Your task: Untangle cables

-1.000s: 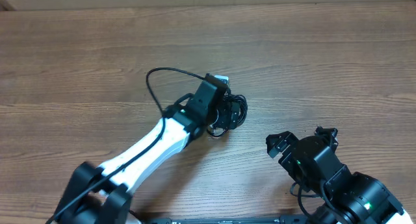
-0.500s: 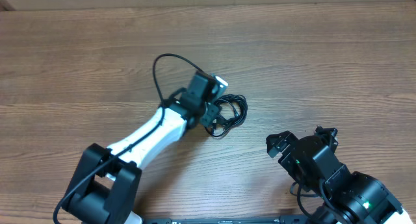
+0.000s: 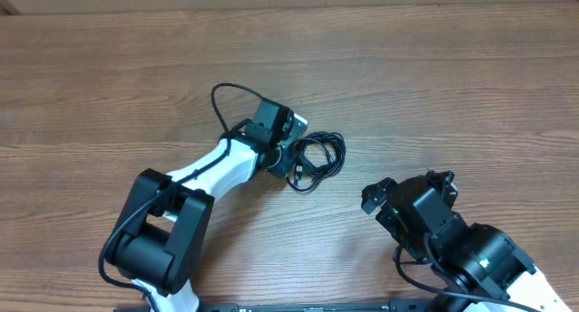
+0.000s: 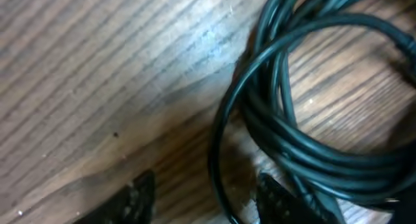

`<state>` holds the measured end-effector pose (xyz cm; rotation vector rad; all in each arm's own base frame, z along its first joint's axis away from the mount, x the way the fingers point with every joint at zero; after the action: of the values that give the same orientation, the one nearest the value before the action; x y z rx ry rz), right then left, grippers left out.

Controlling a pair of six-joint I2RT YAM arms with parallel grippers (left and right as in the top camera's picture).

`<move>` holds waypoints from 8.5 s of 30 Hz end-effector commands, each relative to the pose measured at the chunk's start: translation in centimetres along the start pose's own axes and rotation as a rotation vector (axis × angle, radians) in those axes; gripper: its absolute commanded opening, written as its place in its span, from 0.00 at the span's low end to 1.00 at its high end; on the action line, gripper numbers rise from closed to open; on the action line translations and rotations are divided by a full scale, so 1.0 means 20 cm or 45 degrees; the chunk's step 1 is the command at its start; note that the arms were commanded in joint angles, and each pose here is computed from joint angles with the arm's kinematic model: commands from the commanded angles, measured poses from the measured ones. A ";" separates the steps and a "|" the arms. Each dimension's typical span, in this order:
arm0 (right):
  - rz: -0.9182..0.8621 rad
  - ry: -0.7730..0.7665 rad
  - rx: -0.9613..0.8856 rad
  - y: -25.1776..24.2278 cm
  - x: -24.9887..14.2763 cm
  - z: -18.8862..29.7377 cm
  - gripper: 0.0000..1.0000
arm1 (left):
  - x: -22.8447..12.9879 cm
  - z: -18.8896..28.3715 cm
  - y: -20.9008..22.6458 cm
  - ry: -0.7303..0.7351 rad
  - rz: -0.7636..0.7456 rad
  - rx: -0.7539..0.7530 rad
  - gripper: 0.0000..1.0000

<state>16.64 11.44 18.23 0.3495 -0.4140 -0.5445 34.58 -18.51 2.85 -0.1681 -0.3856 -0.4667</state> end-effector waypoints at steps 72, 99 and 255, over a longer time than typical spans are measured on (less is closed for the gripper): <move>0.037 -0.218 0.204 -0.03 0.10 0.22 1.00 | 0.26 0.46 -0.40 -0.169 0.673 -0.300 0.80; 0.039 -0.226 0.169 -0.12 0.08 0.20 1.00 | 0.15 0.77 -0.64 -0.033 0.076 -0.338 0.04; 1.282 -0.071 0.164 0.38 0.21 -1.14 0.79 | -0.19 0.44 0.50 0.269 1.361 0.190 1.00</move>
<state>34.25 19.29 5.14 0.2021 -0.6679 0.3763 33.54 -5.35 8.98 -0.1511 -0.0971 0.6279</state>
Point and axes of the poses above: each gripper's point midway between its finger pads, its own z axis back along the fingers, its own y axis along the line the jaws close on, x = y × z, the point moved 3 cm from there along z, back along the fingers, and after that the axes turned 9 degrees about z, right-handed, at the moved point
